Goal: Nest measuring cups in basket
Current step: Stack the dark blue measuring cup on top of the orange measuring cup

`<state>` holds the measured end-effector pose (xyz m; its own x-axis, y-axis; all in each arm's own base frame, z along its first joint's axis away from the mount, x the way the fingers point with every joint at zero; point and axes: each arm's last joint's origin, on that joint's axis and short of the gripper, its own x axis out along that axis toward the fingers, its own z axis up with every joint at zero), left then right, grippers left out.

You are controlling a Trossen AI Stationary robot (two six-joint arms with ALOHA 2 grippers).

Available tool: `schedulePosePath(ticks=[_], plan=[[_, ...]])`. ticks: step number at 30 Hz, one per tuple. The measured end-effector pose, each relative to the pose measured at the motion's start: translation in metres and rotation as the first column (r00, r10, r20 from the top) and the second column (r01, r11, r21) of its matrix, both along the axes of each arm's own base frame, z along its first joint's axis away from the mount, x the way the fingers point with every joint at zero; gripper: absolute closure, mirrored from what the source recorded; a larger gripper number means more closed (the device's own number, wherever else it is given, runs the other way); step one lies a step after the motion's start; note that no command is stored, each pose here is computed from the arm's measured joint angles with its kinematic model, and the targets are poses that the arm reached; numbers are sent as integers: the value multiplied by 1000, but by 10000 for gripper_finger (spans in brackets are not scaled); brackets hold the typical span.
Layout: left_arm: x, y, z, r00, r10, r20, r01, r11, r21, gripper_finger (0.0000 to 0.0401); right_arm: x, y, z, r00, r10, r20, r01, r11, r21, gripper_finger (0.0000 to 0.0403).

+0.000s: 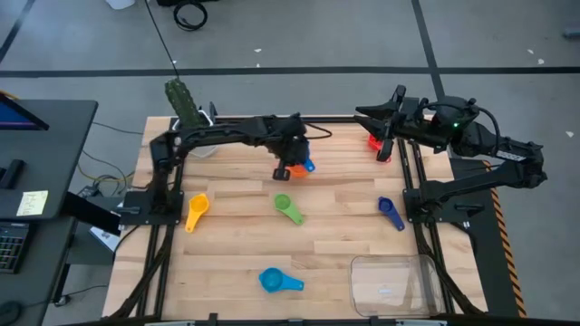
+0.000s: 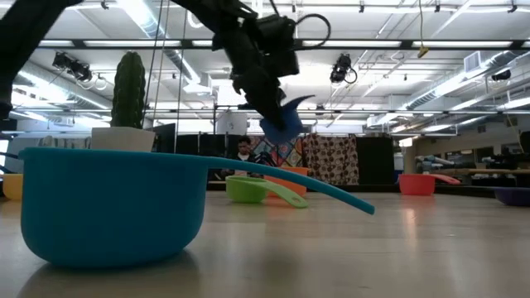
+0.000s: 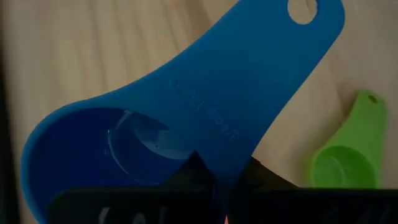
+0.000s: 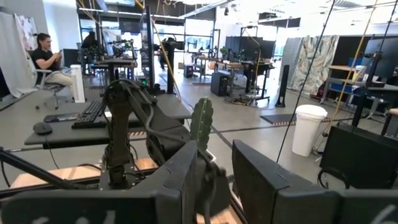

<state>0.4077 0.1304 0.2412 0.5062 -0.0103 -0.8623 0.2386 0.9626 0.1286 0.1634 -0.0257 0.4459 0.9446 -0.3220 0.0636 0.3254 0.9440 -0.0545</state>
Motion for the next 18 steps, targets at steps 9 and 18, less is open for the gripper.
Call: schedulePosePath(ticks=[9,18], plan=[[10,1,-26,970,-158,-187,163,987,9,384,0,0,0,1000,-1,-2,1,1000,-5,296],[13,-2,-30,879,-417,-230,456,878,149,385,0,0,0,1000,0,-3,0,1000,-5,296]])
